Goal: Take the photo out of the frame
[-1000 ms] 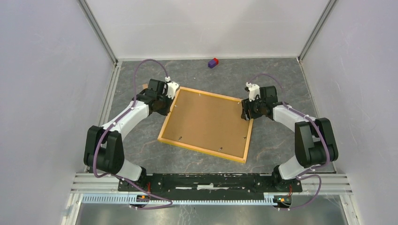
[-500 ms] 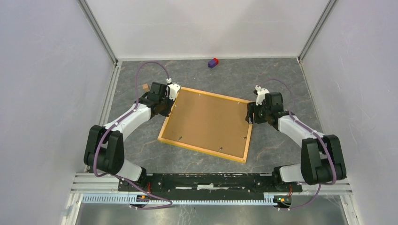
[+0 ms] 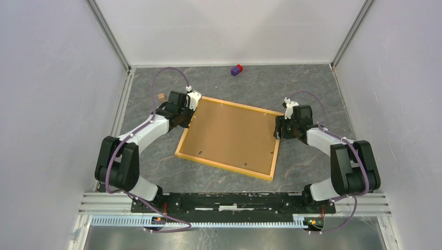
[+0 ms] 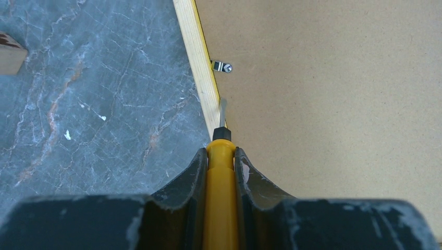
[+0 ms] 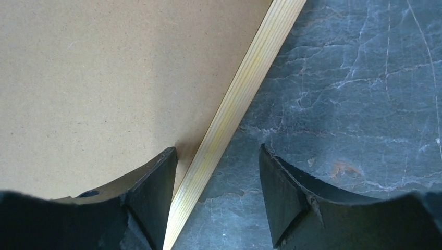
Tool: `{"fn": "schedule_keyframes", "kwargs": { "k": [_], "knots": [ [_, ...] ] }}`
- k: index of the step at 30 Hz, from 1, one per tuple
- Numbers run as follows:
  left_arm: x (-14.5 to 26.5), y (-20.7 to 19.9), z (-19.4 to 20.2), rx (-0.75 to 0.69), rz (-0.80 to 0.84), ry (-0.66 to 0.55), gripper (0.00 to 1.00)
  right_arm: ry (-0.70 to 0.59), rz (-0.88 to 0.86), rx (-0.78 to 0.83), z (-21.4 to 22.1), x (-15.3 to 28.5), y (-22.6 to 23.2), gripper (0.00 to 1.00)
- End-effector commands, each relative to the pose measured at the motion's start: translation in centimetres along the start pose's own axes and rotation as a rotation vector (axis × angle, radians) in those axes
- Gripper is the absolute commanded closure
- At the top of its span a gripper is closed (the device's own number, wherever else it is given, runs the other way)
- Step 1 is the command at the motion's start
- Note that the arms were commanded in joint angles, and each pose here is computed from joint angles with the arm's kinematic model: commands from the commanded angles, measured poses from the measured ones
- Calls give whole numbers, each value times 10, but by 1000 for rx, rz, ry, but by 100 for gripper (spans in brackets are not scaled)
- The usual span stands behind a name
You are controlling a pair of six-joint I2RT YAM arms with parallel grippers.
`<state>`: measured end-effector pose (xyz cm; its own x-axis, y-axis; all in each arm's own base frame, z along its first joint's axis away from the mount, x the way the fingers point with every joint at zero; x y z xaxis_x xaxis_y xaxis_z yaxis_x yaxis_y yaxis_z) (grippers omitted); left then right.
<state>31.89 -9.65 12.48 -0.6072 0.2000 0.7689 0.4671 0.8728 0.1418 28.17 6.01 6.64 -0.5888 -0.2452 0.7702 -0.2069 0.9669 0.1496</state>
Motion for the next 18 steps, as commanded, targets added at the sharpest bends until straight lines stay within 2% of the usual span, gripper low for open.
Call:
{"fn": "schedule_keyframes", "kwargs": {
  "k": [1,3,8,14,18],
  "knots": [
    [-14,5,2,-12,-43,17,98,57,7,-9,15,-11,-3,37],
    [-18,5,1,-9,-45,24,98,87,11,1,21,-14,-5,41],
    [-26,5,-1,-10,-71,34,98,133,64,19,30,-19,-13,43],
    [-28,2,-5,-26,-77,27,98,157,91,10,34,-17,-16,42],
    [-25,-2,-3,-23,-49,26,98,107,88,-14,25,-8,-12,38]
  ]
}}
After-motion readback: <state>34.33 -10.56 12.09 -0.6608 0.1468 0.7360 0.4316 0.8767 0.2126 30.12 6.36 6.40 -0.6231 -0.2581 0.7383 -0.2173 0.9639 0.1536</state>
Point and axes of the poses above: each gripper's point midway between its finger pads, its own x axis back along the fingers, its own y axis along the line the jaws close on, z = x × y, the point moved 6 cm from there along x, back along the fingers, and after that the axes turned 1 degree about x, right-handed, at the moved point
